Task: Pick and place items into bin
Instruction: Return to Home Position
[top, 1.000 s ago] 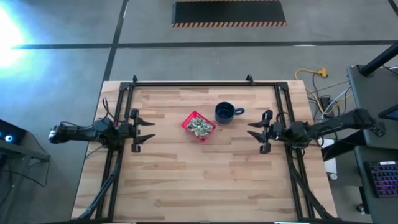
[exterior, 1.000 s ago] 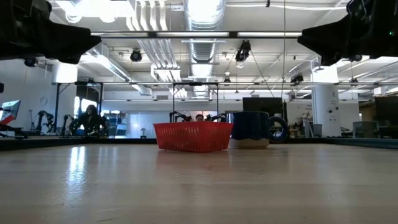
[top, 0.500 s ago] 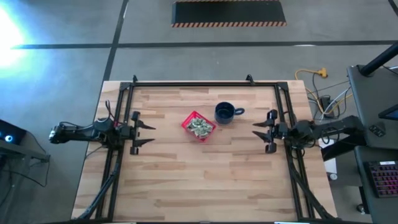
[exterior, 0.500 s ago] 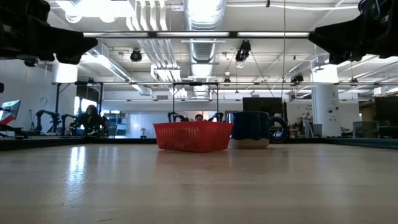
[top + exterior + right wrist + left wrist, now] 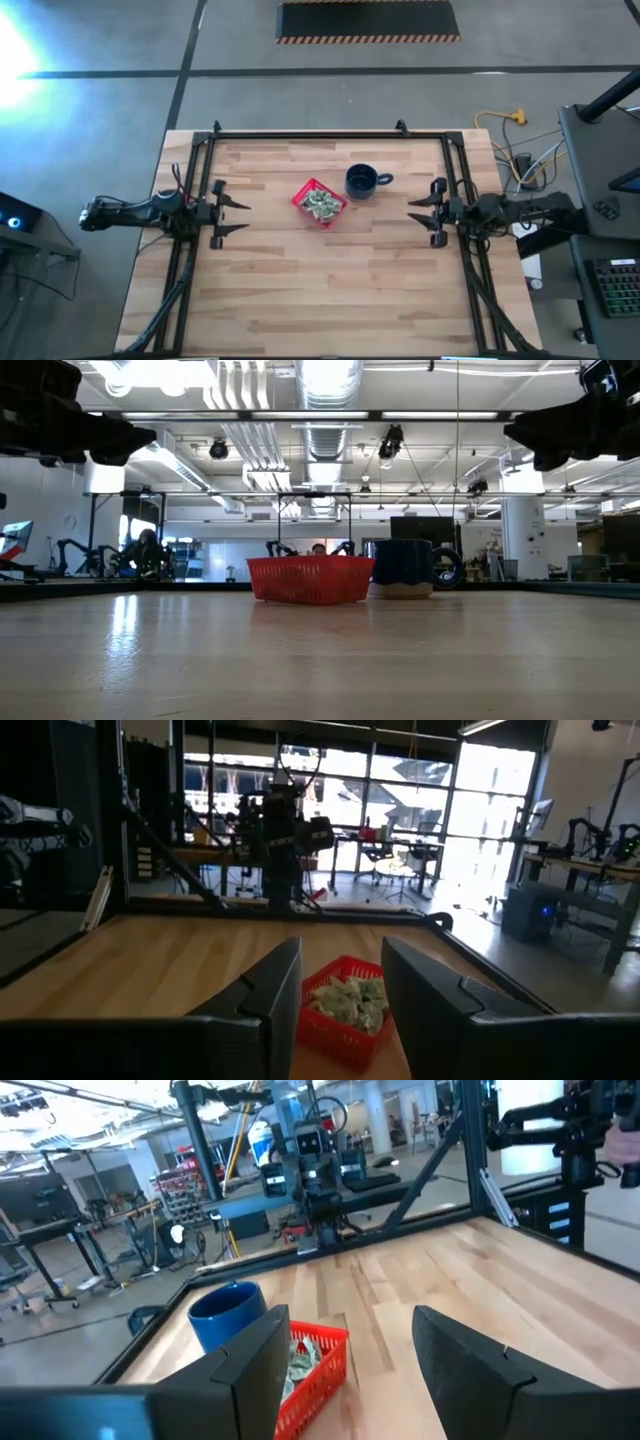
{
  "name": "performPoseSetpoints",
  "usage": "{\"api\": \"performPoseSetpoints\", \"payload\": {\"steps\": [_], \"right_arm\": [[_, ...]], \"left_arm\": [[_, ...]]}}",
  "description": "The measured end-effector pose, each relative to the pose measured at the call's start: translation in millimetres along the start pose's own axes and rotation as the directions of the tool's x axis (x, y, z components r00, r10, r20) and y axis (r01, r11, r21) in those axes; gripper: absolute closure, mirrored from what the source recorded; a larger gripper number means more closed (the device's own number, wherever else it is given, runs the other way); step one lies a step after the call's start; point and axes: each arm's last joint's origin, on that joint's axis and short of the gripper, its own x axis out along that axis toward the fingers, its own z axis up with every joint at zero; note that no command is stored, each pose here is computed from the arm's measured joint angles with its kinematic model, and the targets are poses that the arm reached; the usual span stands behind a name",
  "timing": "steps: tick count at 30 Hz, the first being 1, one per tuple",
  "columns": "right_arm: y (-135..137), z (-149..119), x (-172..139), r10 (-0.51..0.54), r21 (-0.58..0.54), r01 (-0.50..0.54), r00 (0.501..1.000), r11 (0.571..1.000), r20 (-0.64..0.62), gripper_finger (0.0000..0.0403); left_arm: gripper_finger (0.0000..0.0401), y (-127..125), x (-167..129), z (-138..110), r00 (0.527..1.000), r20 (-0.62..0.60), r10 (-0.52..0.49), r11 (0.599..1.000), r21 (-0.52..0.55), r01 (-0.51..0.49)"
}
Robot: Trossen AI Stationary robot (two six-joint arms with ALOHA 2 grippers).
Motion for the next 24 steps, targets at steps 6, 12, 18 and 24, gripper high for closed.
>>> {"api": "performPoseSetpoints", "payload": {"steps": [6, 12, 18, 24], "right_arm": [[-4, 7, -1, 0.001, -0.018, -0.001, 1.000, 1.000, -0.011, 0.0270], [-5, 2, 1, 0.085, -0.014, -0.085, 0.996, 0.996, -0.020, 0.0270], [-2, -7, 1, 0.181, 0.012, -0.181, 0.982, 0.983, -0.049, 0.0276], [-3, -9, 1, 0.144, 0.029, -0.142, 0.986, 0.989, -0.081, 0.0273]], "left_arm": [[0.0205, 0, -1, 0, 1.000, -0.022, -0.004, 1.000, 0.026, 0.005], [0.0205, -1, 0, -5, 0.999, -0.043, -0.007, 1.000, 0.026, 0.008], [0.0205, -2, 2, -10, 0.999, -0.048, -0.011, 1.000, -0.007, 0.011], [0.0205, -3, 2, -11, 0.998, -0.054, -0.012, 1.000, -0.001, 0.012]]}}
